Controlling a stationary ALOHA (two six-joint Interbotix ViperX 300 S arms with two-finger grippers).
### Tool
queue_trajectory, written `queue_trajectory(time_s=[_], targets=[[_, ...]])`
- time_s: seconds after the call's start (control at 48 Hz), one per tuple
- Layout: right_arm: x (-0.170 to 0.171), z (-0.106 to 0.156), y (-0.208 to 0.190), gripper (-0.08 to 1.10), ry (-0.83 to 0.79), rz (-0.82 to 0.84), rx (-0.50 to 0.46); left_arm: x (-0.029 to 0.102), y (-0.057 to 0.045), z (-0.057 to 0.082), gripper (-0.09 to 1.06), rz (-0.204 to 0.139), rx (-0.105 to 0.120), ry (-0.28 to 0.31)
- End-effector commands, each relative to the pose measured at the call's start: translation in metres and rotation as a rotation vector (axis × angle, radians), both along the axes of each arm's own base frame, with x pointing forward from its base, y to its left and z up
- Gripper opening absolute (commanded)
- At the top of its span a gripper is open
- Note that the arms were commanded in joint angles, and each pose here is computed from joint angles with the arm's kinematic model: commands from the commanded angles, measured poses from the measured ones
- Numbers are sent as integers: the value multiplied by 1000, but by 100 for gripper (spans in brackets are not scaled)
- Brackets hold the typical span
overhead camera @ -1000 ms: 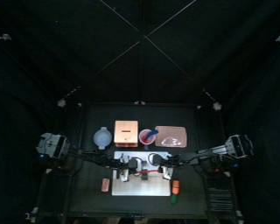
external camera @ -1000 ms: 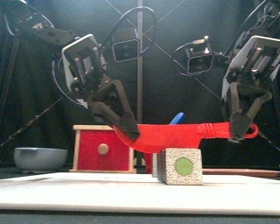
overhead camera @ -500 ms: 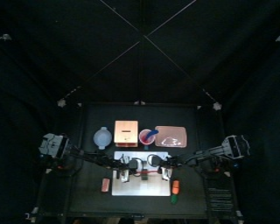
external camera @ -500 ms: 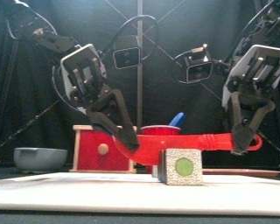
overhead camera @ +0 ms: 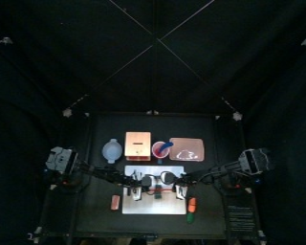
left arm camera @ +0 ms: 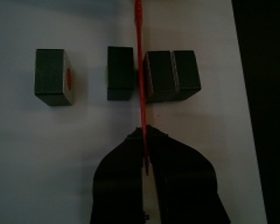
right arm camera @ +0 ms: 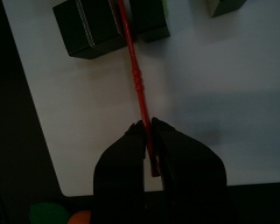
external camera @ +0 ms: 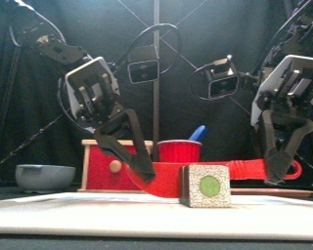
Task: Place sushi on board then cut the sushi with the knife then place the pieces on the plate
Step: Cut the sushi into 4 pieces
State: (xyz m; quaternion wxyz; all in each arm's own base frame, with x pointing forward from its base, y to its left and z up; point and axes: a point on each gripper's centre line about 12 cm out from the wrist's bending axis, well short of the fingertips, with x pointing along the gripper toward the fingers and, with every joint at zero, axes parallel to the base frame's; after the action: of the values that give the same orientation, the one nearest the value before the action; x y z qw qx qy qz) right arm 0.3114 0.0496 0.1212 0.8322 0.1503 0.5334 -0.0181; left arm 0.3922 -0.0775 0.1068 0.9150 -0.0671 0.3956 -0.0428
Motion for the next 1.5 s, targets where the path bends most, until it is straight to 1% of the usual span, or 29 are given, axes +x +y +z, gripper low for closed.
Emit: queue_trajectory(time_s=[0.021, 0.208, 0.354, 0.417, 0.5, 0.625, 0.708, 0.75, 0.833, 0.917, 1.021, 1.104, 1.292, 1.375, 1.5], targets=[[3, 7, 2, 38, -20, -6, 12, 4, -8, 10, 38, -6, -16, -28], [1, 9, 7, 38, -19, 3, 19, 3, -14, 13, 38, -5, -35, -32], [3, 16, 5, 38, -40, 5, 15, 3, -15, 15, 38, -9, -34, -37], [2, 20, 5, 38, -51, 11, 11, 4, -14, 19, 38, -7, -35, -49], [0, 29, 2, 38, -64, 11, 12, 6, -13, 31, 38, -6, -39, -78], [-3, 44, -7, 38, -92, -12, 11, 5, -11, 46, 38, -14, -36, -116], [-4, 54, -9, 38, -124, -15, 13, 3, -11, 56, 38, -16, -38, -139], [-5, 58, -10, 38, -137, -17, 14, 3, -11, 60, 38, -16, -41, -150], [-7, 63, -9, 38, -153, -18, 20, 2, -14, 65, 38, -22, -46, -160], [-10, 64, -8, 38, -155, -20, 26, 0, -20, 65, 38, -30, -55, -159], [-13, 60, -3, 38, -144, -13, 40, -3, -30, 61, 38, -44, -69, -144], [-13, 58, 0, 38, -137, -12, 48, -4, -36, 59, 38, -34, -93, -133], [-13, 56, 4, 38, -135, -8, 56, -2, -42, 53, 38, -3, -137, -112], [-11, 54, 5, 38, -134, -6, 56, -2, -44, 50, 38, 2, -144, -103], [-9, 51, 7, 38, -126, -2, 54, -1, -46, 46, 38, -2, -143, -96]])
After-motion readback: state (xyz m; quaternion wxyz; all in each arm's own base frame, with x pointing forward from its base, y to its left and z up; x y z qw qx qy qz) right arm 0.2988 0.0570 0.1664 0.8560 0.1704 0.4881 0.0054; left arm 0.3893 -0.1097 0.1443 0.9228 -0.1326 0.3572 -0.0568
